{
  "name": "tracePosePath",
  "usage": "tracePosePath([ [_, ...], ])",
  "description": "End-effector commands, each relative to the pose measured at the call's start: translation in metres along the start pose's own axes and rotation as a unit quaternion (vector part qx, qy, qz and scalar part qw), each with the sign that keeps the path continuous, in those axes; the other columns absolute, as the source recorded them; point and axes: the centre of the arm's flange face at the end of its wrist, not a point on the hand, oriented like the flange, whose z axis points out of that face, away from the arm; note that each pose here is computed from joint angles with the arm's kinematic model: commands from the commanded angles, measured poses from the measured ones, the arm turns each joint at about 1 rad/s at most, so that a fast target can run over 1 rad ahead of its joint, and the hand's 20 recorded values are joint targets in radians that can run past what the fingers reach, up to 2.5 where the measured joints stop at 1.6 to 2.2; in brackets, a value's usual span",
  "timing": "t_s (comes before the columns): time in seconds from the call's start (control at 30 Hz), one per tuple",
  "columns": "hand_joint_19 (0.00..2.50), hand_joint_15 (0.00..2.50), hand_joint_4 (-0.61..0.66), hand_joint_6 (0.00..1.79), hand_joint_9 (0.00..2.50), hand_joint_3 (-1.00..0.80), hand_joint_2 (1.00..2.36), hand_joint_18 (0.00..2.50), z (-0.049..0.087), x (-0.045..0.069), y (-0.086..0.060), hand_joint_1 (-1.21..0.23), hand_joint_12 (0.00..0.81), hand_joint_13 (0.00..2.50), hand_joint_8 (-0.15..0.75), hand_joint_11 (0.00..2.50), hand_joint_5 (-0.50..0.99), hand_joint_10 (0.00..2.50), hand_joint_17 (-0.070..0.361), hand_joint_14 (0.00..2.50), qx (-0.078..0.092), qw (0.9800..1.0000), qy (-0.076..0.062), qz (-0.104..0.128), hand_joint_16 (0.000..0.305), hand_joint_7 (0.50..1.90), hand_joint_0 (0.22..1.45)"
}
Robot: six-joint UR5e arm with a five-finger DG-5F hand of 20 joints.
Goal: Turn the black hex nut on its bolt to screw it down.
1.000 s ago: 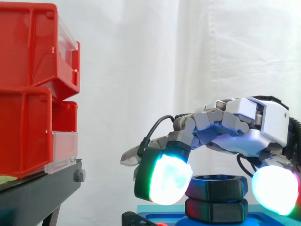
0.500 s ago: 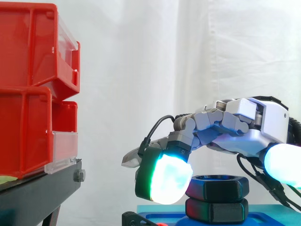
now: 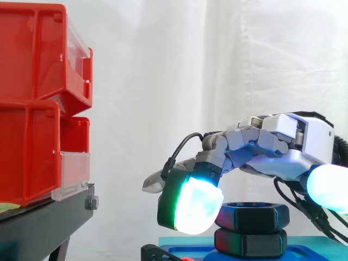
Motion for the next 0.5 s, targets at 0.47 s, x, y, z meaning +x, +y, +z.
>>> tracePosePath([
  [0.47,0.63,0.19,0.33,0.56,0.61,-0.49,1.0,0.6,-0.0002,-0.0001,-0.0002,-0.67,0.339,0.57,0.316,0.23,-0.12,0.01,0.123,0.01,0.0,1.0,0.0,0.0,0.055,1.0,0.52],
])
